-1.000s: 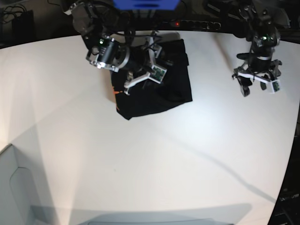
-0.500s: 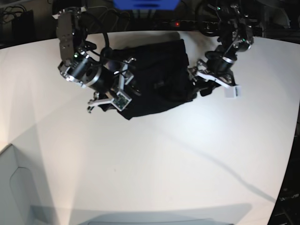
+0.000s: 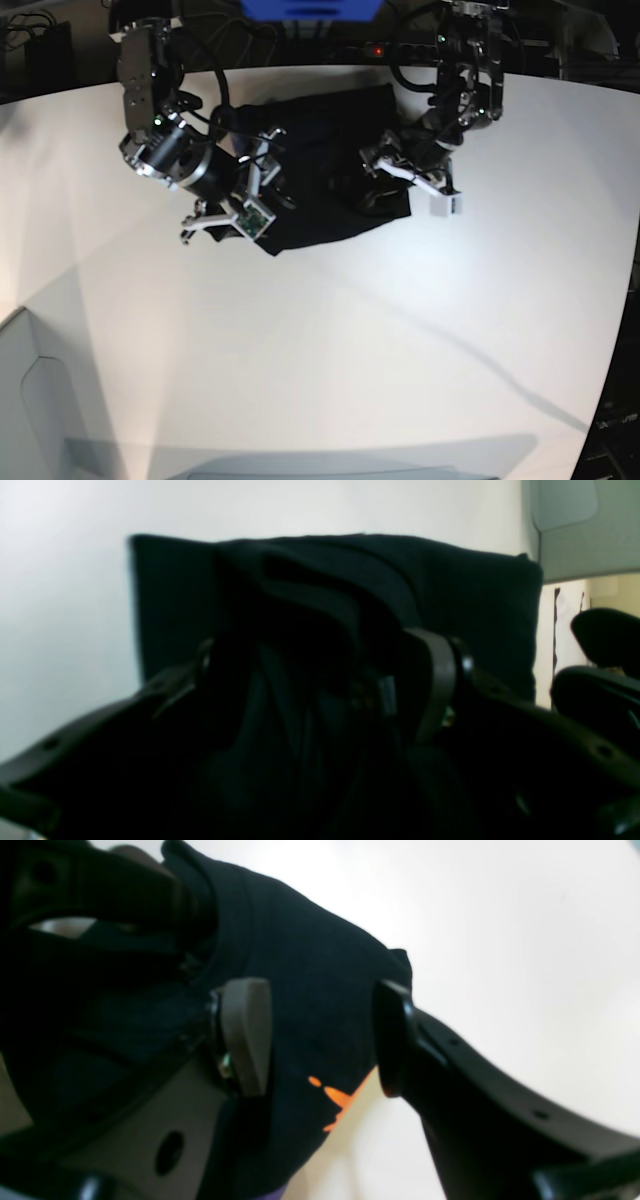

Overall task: Fold the T-shirt properly
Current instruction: 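Grasp the bundle's edge with the left gripper beside the right gripper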

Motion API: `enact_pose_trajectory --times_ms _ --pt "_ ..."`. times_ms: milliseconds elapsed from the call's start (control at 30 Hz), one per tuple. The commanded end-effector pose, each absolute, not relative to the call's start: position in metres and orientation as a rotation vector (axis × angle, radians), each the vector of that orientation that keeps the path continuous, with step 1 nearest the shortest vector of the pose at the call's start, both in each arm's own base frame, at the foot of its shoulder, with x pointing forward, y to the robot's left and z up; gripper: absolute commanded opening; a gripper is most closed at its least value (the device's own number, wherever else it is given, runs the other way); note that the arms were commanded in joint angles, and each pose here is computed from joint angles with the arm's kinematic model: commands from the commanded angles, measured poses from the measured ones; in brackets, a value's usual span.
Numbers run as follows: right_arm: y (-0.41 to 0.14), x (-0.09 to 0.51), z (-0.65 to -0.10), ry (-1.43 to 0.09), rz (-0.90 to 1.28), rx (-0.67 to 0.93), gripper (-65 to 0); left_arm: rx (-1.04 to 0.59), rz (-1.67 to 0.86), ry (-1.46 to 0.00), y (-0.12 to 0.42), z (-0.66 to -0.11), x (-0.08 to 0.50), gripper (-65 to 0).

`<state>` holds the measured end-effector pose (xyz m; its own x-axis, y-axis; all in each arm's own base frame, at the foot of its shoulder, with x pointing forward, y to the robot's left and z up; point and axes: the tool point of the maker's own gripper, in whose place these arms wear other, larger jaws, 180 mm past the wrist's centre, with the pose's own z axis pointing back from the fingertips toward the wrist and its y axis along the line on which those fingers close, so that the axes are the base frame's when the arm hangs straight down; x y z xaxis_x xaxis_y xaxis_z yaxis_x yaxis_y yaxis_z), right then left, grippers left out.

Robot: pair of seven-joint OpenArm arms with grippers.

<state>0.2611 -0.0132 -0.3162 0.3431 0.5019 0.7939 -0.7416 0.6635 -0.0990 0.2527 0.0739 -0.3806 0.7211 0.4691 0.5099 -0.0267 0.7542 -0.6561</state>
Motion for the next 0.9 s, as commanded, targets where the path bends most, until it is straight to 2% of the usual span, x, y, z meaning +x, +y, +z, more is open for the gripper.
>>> enact_pose_trajectory --times_ms 0,500,567,767,867 --pt "-0.01 0.264 -0.305 -0.953 0.839 0.315 -31.7 -0.694 0.286 -0.746 0.069 -0.373 0.258 -21.6" --pt "-0.01 0.264 -0.306 -0.951 0.841 0.313 -31.7 -0.75 0.232 -0.662 0.035 -0.39 0.254 -23.1" --pt "-0.01 0.264 -0.306 -0.95 0.841 0.313 -31.7 -0.752 0.229 -0.662 0.034 -0.39 0.254 -30.4" --pt "-0.01 0.264 -0.306 -0.95 0.841 0.313 -31.7 -0.754 0.232 -0.666 0.033 -0.388 0.255 -65.0" --pt "-0.01 0.264 -0.306 -0.95 0.842 0.312 -31.7 -0.759 0.224 -0.672 0.032 -0.385 0.259 -63.8"
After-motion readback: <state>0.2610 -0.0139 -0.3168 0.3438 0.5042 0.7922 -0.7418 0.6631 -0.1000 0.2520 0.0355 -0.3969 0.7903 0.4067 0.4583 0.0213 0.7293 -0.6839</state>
